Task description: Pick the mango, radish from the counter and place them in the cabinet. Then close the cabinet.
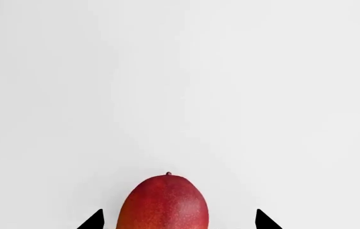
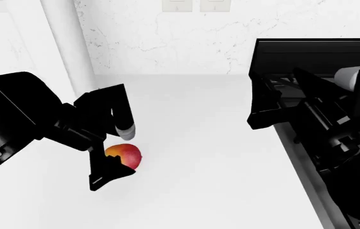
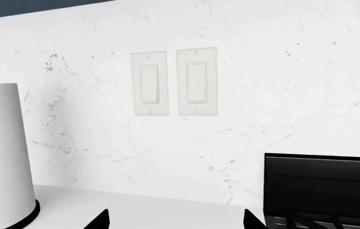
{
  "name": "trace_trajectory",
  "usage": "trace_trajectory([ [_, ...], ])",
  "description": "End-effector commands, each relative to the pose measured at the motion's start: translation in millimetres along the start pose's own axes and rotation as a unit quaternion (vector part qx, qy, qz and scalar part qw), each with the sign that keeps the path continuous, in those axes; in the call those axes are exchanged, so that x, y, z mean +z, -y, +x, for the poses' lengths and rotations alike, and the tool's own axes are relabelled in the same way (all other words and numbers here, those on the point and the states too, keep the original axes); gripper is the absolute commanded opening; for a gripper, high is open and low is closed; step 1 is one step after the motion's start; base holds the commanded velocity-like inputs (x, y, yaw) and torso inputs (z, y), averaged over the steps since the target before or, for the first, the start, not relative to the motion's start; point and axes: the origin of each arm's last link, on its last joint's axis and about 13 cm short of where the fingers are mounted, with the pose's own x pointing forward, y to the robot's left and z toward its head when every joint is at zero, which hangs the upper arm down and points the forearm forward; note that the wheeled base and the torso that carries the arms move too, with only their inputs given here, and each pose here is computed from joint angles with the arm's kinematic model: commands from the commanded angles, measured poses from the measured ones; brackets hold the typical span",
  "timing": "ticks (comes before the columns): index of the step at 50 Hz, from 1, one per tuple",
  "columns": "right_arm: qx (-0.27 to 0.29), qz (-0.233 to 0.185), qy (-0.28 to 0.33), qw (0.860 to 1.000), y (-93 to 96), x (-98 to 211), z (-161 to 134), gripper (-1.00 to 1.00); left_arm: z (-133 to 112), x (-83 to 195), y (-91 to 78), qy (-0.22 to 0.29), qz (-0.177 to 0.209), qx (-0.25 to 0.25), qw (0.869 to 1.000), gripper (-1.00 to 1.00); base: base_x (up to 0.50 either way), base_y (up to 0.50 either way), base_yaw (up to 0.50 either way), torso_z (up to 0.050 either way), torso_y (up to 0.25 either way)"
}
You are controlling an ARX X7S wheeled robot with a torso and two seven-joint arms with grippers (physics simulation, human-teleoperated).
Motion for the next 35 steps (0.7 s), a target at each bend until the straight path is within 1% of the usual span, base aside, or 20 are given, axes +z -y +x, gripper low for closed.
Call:
trace_trajectory([
  [1, -0.002, 0.002, -0.002, 1.0, 0.8, -2, -1, 1.0, 9, -4, -4.4, -0.018, -0.008, -0.004, 1.0, 1.0, 0.0, 0.0, 0.0, 0.0, 0.0],
  [24, -0.003, 0.001, -0.006, 1.0, 1.4, -4, 0, 1.0, 15, -15, -7.2, -0.045, -0.037, -0.001, 0.998, 1.0, 0.0, 0.0, 0.0, 0.0, 0.0],
  [25, -0.003, 0.002, -0.006, 1.0, 1.4, -5, 0, 1.0, 15, -15, -7.0, -0.044, -0.038, 0.0, 0.998, -1.0, 0.0, 0.0, 0.0, 0.0, 0.0],
  [35, -0.002, 0.003, -0.006, 1.0, 0.2, -5, 0, 1.0, 15, -18, -5.5, -0.04, -0.035, 0.007, 0.999, -1.0, 0.0, 0.0, 0.0, 0.0, 0.0],
])
